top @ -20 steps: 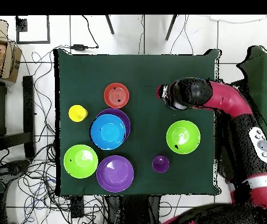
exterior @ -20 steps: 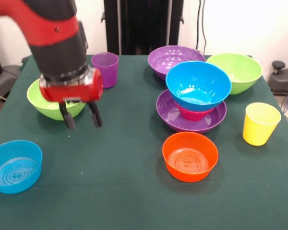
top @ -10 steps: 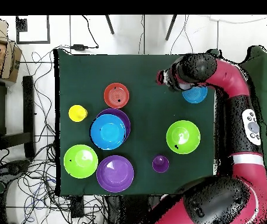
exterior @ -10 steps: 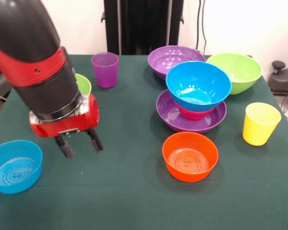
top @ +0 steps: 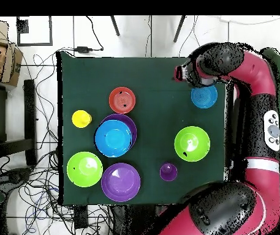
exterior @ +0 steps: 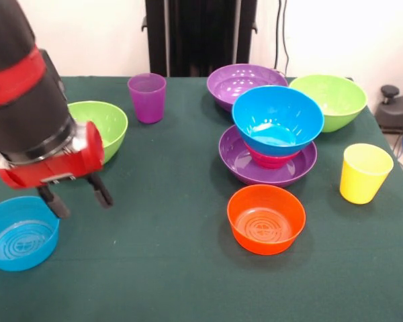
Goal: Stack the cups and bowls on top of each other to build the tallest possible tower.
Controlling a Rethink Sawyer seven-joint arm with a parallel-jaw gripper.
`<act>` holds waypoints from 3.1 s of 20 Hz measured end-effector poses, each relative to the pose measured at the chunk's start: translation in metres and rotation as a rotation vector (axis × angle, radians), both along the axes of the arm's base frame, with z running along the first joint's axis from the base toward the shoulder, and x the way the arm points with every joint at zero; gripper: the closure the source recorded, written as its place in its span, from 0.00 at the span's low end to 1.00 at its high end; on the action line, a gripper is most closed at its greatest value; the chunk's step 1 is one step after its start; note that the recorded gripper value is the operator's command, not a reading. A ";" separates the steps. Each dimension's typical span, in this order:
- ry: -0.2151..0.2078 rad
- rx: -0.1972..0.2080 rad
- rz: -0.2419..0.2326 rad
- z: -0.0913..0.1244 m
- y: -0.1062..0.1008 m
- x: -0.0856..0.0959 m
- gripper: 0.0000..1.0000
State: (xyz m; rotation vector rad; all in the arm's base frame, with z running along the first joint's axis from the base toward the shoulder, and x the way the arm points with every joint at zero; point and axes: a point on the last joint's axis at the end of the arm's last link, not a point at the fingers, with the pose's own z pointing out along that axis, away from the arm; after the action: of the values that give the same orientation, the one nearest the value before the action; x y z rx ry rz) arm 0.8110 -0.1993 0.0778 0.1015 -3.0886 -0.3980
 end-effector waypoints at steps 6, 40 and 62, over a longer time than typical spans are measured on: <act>-0.033 -0.055 0.004 0.042 -0.014 0.002 0.00; -0.162 -0.159 -0.033 -0.028 -0.069 -0.023 0.00; -0.135 -0.125 0.010 -0.058 -0.039 -0.041 0.00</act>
State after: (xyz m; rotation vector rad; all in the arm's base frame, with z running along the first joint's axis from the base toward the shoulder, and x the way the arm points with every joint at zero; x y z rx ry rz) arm 0.7698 -0.2379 0.0201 0.1467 -3.2344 -0.2041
